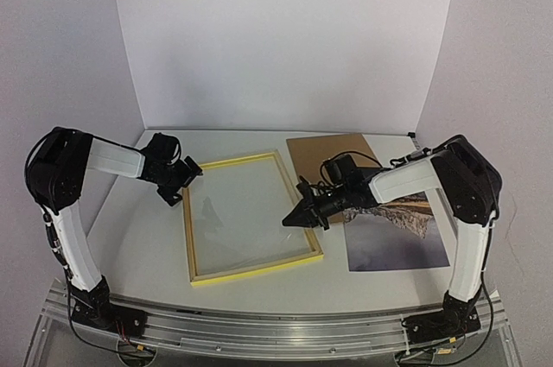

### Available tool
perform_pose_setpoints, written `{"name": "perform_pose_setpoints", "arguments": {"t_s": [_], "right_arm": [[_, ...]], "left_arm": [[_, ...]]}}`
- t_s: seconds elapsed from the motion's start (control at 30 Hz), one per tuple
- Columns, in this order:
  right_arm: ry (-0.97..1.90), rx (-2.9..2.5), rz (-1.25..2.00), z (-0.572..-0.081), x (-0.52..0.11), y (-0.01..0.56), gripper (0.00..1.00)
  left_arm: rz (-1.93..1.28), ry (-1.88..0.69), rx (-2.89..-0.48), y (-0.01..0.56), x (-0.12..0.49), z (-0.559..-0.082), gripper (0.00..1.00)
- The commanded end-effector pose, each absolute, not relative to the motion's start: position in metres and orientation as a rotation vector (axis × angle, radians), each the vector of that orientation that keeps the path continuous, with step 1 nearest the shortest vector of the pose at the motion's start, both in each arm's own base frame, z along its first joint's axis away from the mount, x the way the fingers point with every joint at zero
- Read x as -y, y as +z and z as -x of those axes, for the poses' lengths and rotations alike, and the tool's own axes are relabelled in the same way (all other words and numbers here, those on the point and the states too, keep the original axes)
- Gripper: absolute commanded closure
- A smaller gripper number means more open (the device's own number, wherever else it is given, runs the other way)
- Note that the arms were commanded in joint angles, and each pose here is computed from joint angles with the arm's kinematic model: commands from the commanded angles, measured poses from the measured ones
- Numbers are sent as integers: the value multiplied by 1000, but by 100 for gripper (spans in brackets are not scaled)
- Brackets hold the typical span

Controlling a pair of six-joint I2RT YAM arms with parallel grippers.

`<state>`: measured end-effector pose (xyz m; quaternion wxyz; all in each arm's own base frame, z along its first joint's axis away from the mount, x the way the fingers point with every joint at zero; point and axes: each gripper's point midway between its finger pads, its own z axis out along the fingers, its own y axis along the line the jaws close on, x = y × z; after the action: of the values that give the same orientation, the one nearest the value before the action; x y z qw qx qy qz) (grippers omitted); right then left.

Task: Put the photo into the frame
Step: Place the photo frame item in the photo frame.

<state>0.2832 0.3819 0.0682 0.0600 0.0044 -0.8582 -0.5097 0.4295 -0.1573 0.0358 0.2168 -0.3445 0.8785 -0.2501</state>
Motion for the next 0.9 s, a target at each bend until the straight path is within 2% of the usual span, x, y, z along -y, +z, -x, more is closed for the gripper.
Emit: {"name": "perform_pose_setpoints", "arguments": {"t_s": [0.0,0.43,0.73,0.87], "right_arm": [[-1674,2569,-158,-289,-395,83,100],[-1908,2511,-251,-295,-402,155,100],[-2021,2457,-359,-288,-403,175,100],[-1991,2435,-369,-278,-398,160,100]], "left_arm": [[951,-722,-2532,13,169,-418,1],[940,-656,-2569,1,162,-412,1],[930,-657,-2579,-1,163,-410,1],[905,-664,-2582,2,164,-411,1]]}}
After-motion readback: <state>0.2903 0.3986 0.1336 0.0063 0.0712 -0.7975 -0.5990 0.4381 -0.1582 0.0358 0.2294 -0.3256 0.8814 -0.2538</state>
